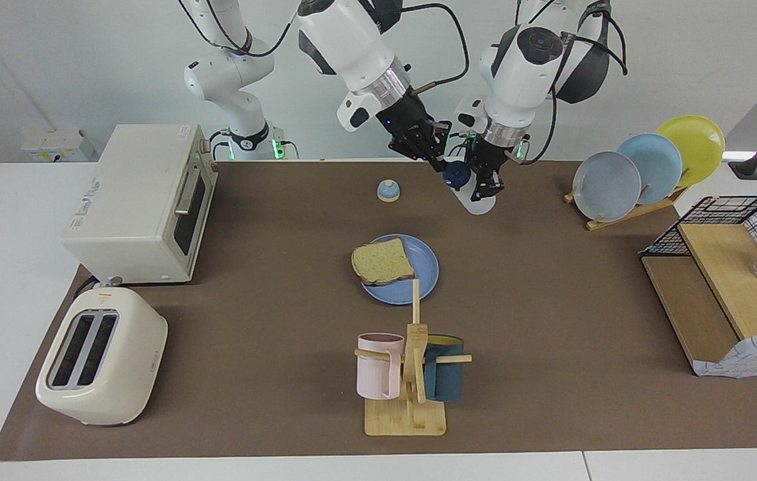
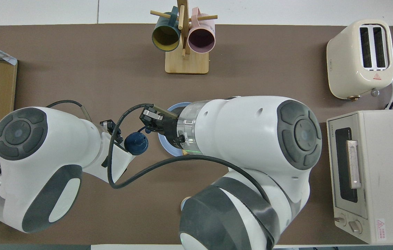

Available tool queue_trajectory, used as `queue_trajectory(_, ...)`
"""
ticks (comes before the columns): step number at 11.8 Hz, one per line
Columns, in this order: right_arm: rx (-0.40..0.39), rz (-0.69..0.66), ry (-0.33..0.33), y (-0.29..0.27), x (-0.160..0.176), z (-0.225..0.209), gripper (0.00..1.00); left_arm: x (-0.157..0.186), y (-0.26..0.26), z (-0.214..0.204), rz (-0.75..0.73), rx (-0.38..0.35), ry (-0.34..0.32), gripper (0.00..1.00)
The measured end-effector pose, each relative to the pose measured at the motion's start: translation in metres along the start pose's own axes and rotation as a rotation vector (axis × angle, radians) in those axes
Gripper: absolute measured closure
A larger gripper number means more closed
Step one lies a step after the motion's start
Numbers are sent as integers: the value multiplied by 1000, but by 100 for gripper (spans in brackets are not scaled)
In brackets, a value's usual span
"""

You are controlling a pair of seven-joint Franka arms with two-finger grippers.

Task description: Put bread on plate and add seasoning

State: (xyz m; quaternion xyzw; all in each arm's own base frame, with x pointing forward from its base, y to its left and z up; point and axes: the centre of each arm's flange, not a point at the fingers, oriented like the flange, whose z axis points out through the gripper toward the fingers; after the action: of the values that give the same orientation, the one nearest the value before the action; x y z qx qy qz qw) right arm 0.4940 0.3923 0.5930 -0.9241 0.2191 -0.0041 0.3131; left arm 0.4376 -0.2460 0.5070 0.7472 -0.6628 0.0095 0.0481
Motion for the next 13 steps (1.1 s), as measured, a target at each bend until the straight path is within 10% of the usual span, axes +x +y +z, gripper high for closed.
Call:
queue_trajectory(3,-2,8,3,2,4,-1,95,1,1,-1,2,1,1,56)
queue_trajectory(8,-26,34,27,19,24,-5,38,0,1,0,-12,1,1,56)
queue_trajectory(11,-202,7,75,67,83,-37,4,3,2,-1,-53,3,2,56)
queue_trajectory(13,-338,-10,66,117,127,-77,0,10,8,0,-70,34,-37,56)
